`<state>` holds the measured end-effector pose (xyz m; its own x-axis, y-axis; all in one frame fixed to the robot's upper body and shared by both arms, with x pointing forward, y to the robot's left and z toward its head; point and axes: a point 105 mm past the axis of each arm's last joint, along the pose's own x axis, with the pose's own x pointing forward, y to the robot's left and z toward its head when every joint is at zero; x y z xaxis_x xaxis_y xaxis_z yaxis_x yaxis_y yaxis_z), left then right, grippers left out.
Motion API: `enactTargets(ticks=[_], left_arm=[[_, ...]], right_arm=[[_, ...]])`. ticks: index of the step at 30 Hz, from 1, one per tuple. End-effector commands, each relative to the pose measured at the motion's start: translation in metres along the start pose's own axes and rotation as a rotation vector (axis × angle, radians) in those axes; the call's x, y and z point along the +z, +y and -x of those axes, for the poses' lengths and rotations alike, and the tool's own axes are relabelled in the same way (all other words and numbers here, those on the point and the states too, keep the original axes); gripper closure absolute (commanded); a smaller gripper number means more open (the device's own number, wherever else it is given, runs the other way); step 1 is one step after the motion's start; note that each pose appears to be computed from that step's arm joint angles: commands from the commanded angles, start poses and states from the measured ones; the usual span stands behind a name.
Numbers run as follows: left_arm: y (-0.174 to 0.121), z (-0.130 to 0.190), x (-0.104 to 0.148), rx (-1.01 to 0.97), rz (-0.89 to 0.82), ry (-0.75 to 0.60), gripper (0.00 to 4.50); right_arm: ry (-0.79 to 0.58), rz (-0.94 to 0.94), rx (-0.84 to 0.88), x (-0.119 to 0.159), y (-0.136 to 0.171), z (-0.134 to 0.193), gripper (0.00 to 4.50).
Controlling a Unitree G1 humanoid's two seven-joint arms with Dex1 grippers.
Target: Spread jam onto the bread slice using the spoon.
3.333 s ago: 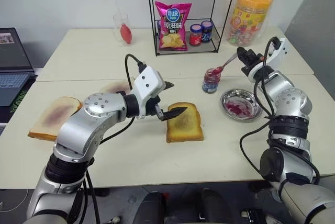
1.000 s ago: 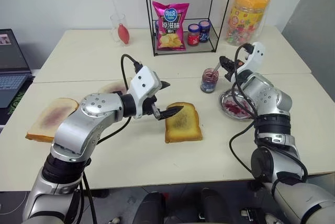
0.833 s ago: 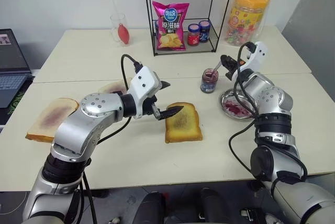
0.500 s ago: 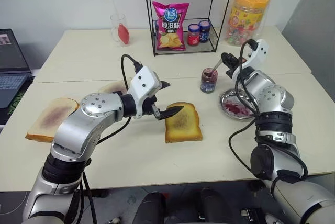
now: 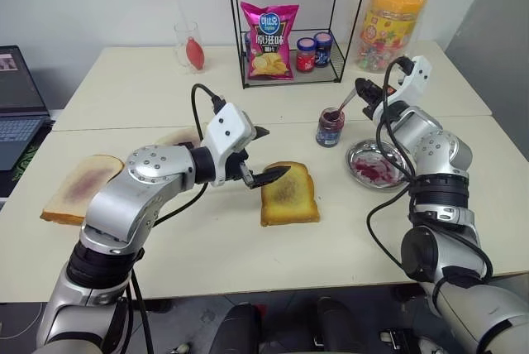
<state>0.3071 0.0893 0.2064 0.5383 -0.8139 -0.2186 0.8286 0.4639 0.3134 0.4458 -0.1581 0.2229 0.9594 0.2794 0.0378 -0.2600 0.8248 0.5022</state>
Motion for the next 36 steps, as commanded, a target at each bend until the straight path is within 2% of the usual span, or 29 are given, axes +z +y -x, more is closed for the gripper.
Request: enactTargets(ticks=[1, 9, 20, 36], left_arm=[[0.0016, 0.0025, 0.0088, 0.004, -0.036, -0.023, 0.0], [0.0007, 0.003, 0.0058, 0.002, -0.033, -0.022, 0.0], [0.0004, 0.0027, 0.0055, 0.0, -0.036, -0.023, 0.0], [0.0007, 0.0023, 0.0081, 0.001, -0.042, -0.026, 0.0]], right_arm=[[-0.079, 0.066, 0.043, 0.0214, 0.0111, 0.0043, 4.47], [-0.086, 0.069, 0.047, 0.022, 0.0122, 0.0036, 4.47], [-0.085, -0.073, 0.029, 0.0238, 0.0084, 0.0038, 4.47], [-0.075, -0.138, 0.03, 0.0253, 0.0066, 0.0059, 4.47]])
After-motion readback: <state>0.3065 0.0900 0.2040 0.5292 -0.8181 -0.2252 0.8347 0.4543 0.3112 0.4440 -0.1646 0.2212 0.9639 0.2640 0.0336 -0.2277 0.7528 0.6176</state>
